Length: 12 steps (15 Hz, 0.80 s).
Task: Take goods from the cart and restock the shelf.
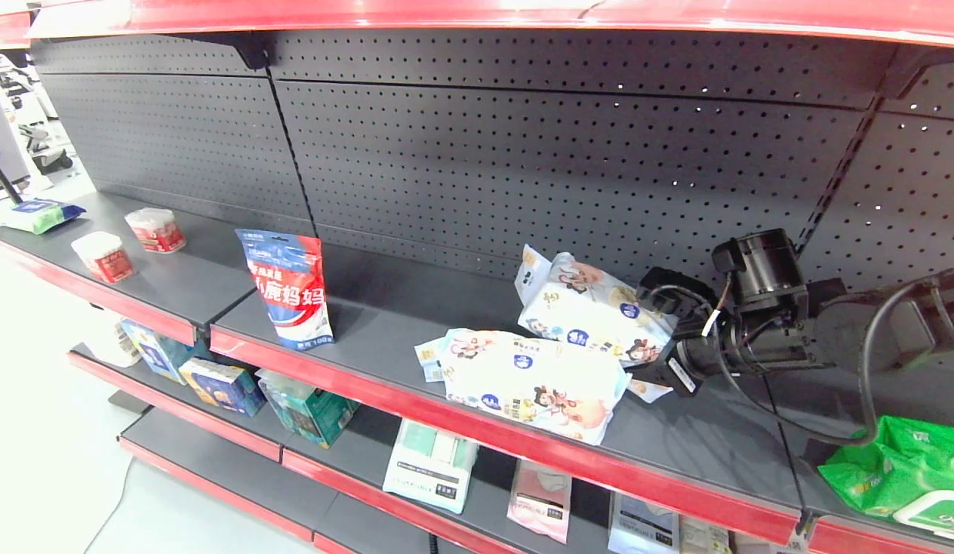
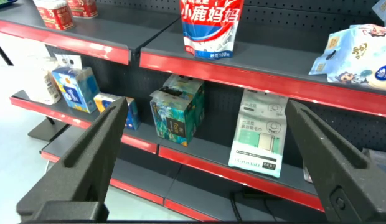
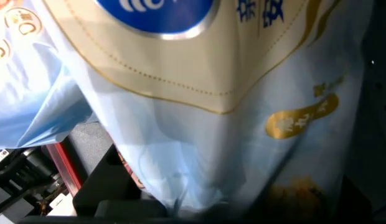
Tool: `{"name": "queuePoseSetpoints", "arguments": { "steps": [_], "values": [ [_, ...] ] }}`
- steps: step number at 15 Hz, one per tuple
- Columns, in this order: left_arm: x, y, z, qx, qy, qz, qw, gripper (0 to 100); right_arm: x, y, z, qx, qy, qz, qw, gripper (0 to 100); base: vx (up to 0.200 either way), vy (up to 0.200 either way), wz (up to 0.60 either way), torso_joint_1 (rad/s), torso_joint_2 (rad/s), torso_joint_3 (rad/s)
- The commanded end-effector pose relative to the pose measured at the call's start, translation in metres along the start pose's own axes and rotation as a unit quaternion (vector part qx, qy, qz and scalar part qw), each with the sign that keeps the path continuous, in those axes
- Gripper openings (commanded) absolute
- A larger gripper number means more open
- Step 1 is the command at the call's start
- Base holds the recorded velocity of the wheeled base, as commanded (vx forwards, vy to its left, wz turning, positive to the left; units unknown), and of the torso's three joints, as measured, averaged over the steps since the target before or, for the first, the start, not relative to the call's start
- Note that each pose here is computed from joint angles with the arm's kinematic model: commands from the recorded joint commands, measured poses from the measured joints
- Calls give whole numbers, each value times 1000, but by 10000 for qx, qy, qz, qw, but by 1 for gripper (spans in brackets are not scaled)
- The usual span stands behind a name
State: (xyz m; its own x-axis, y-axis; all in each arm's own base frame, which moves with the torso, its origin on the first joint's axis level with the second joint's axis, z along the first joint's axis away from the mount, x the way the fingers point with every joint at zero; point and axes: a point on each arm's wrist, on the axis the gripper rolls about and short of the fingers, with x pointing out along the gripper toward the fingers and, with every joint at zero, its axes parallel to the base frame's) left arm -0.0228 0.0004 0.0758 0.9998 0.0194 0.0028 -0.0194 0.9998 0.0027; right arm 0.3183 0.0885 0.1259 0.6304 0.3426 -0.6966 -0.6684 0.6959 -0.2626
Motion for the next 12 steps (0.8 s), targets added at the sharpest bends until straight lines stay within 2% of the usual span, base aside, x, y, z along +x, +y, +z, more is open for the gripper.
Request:
{"name": "queuePoseSetpoints", "arguments": {
  "steps": [1,12],
  "values": [
    [0,0,0,1,-2,3,10000,100,-1,2,-2,4,20,17,10000,0,0,0,0,0,0,0],
    [0,0,0,1,-2,3,10000,100,-3,4,-6,22,67,55,10000,0,0,0,0,0,0,0]
  ]
}}
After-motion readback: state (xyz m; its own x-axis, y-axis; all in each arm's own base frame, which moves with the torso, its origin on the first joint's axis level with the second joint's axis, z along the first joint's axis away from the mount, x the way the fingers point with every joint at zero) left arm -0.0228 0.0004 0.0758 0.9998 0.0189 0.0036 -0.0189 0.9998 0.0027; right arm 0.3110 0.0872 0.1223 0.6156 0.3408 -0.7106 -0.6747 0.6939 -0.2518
